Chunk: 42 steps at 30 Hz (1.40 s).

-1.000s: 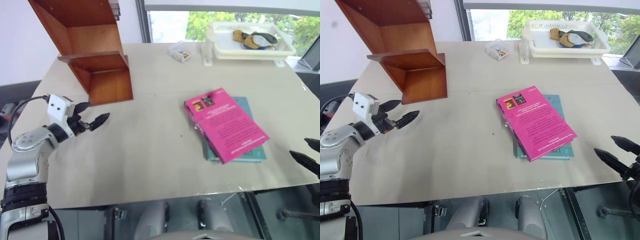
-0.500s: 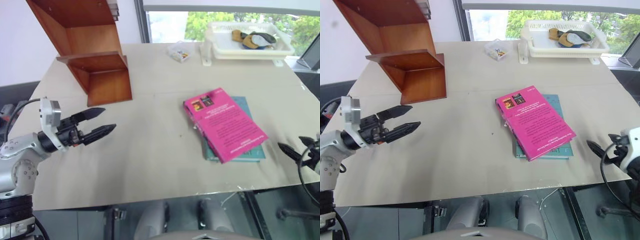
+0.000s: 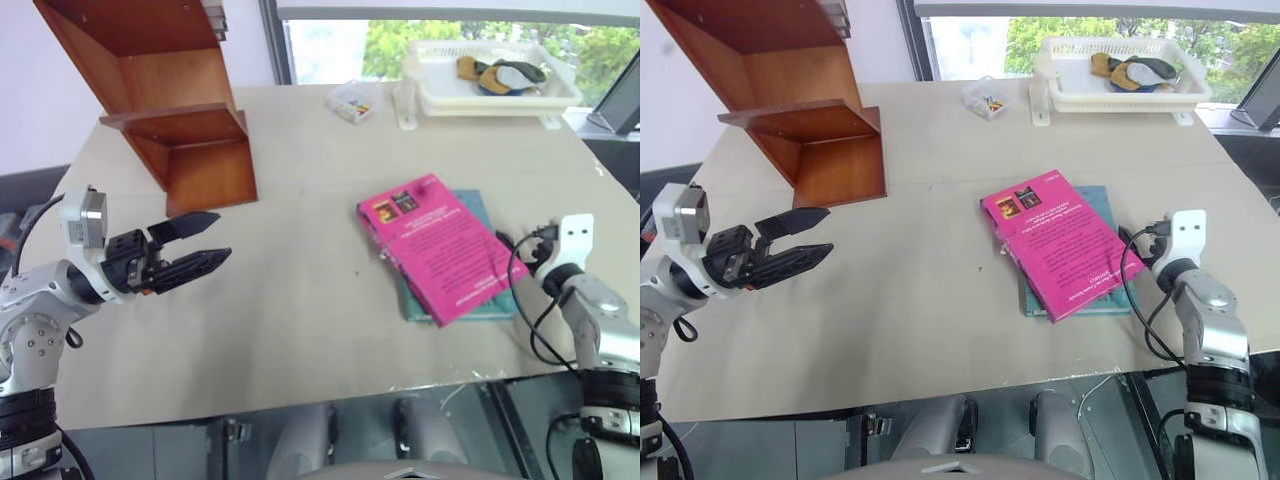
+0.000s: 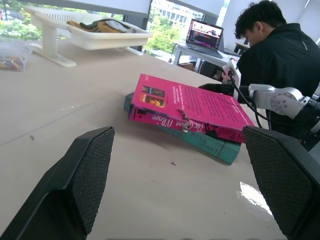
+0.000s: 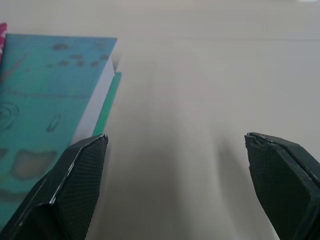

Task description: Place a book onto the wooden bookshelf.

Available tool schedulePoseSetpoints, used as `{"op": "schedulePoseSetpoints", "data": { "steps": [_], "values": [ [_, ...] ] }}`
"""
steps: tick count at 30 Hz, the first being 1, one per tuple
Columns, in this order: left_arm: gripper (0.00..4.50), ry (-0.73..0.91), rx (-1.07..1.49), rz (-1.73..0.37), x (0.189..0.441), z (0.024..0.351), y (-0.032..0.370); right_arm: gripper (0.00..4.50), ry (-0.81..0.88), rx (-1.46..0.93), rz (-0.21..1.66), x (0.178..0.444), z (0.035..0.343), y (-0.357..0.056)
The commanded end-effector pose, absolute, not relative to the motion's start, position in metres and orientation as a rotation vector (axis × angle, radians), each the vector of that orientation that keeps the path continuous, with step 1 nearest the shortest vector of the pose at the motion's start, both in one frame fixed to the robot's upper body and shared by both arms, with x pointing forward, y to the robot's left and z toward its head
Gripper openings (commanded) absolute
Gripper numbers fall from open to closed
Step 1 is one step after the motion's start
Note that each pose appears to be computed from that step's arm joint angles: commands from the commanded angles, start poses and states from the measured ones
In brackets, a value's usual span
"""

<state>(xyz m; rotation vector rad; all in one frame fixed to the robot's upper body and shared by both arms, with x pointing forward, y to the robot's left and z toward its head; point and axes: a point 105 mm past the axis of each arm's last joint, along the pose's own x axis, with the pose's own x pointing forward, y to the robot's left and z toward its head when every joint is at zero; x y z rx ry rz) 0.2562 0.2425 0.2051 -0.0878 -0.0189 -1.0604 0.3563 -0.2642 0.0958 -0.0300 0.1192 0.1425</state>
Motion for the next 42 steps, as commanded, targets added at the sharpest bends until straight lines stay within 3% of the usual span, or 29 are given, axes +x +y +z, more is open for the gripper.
{"op": "schedulePoseSetpoints", "data": {
  "steps": [1,7,22,31,36,39,42],
  "values": [
    [4.41,-0.064,-0.043,-1.059,0.252,0.215,0.241,4.50,0.073,-0.040,0.245,0.361,0.105,-0.249],
    [4.41,-0.064,-0.045,-1.045,0.251,0.213,0.240,4.50,0.077,-0.023,0.396,0.370,0.101,-0.210],
    [4.41,-0.023,-0.110,-1.042,0.245,0.205,0.236,4.50,0.031,0.059,0.527,0.379,0.095,-0.119],
    [4.41,0.132,-0.403,-0.871,0.245,0.167,0.238,4.50,-0.022,-0.077,0.354,0.362,0.119,-0.202],
    [4.41,0.202,-0.690,-0.831,0.237,0.150,0.225,4.50,-0.048,-0.157,0.383,0.321,0.143,-0.240],
    [4.41,0.238,-0.824,-0.754,0.242,0.138,0.220,4.50,-0.047,-0.176,0.442,0.297,0.153,-0.248],
    [4.41,0.358,-0.920,-0.765,0.229,0.120,0.204,4.50,-0.036,-0.142,0.551,0.265,0.167,-0.250]
  ]
}}
